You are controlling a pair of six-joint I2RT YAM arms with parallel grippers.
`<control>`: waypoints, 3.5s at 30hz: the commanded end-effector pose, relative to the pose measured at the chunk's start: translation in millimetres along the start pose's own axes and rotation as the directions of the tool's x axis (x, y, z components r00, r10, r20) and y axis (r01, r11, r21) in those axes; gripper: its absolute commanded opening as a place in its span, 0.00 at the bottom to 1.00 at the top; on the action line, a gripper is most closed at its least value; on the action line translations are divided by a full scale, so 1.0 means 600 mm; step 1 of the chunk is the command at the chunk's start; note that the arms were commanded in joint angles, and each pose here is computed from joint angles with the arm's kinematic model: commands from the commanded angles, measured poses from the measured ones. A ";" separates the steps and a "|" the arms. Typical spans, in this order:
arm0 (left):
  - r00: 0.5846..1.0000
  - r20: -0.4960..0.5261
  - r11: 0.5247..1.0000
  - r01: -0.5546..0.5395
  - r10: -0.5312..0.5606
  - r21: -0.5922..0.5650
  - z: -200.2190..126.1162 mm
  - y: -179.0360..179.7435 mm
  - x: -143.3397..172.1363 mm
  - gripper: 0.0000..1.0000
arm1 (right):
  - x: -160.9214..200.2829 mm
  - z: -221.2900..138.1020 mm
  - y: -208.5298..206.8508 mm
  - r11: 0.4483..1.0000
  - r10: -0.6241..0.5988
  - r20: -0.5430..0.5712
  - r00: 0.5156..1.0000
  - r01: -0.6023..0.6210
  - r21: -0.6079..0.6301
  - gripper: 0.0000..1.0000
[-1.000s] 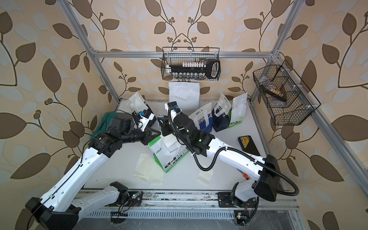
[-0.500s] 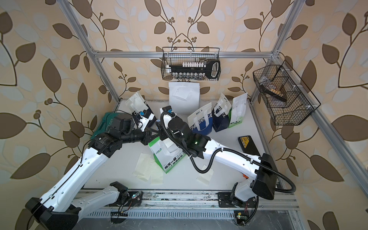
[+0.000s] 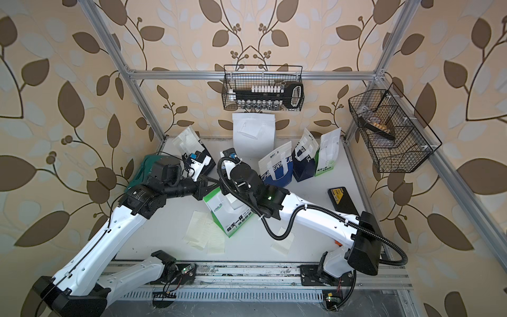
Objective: Staple the receipts to the bags
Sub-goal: Place the stapler in the takeout bag, then staple the receipt to the takeout bag.
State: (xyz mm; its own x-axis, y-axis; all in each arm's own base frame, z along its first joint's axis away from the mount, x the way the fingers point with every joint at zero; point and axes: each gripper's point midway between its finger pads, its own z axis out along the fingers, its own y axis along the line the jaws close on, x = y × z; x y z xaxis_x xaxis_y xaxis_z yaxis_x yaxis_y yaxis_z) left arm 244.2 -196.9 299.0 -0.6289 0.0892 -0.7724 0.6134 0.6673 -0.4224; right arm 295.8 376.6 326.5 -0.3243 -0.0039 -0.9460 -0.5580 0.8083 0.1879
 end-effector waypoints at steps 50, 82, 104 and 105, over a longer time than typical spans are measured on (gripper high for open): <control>0.903 -0.010 0.845 -0.398 0.430 0.357 -0.060 -0.177 0.026 0.00 | 0.017 -0.238 0.017 0.610 -0.426 -0.182 0.886 0.134 -0.781 0.99; 0.900 0.121 0.805 -0.430 0.419 0.408 -0.063 -0.216 -0.019 0.00 | 0.077 -0.195 0.030 0.563 -0.553 -0.190 0.811 0.196 -0.803 0.29; 0.924 0.101 0.888 -0.382 0.369 0.256 -0.034 -0.168 -0.032 0.00 | -0.074 -0.196 -0.017 0.797 -0.290 0.003 0.957 0.243 -0.553 0.95; 0.927 0.098 0.896 -0.374 0.361 0.240 -0.032 -0.163 -0.035 0.00 | -0.084 -0.203 -0.017 0.801 -0.279 0.025 0.960 0.247 -0.545 0.95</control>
State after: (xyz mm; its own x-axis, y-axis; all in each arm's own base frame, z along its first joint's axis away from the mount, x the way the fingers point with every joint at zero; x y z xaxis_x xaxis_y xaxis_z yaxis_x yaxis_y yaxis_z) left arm 179.0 -251.4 348.9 -0.3519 0.3083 -0.8838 0.9076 0.3434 -0.2416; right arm 215.3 302.6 370.6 -0.1730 -0.3320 -0.9273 -0.9650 0.2454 0.0922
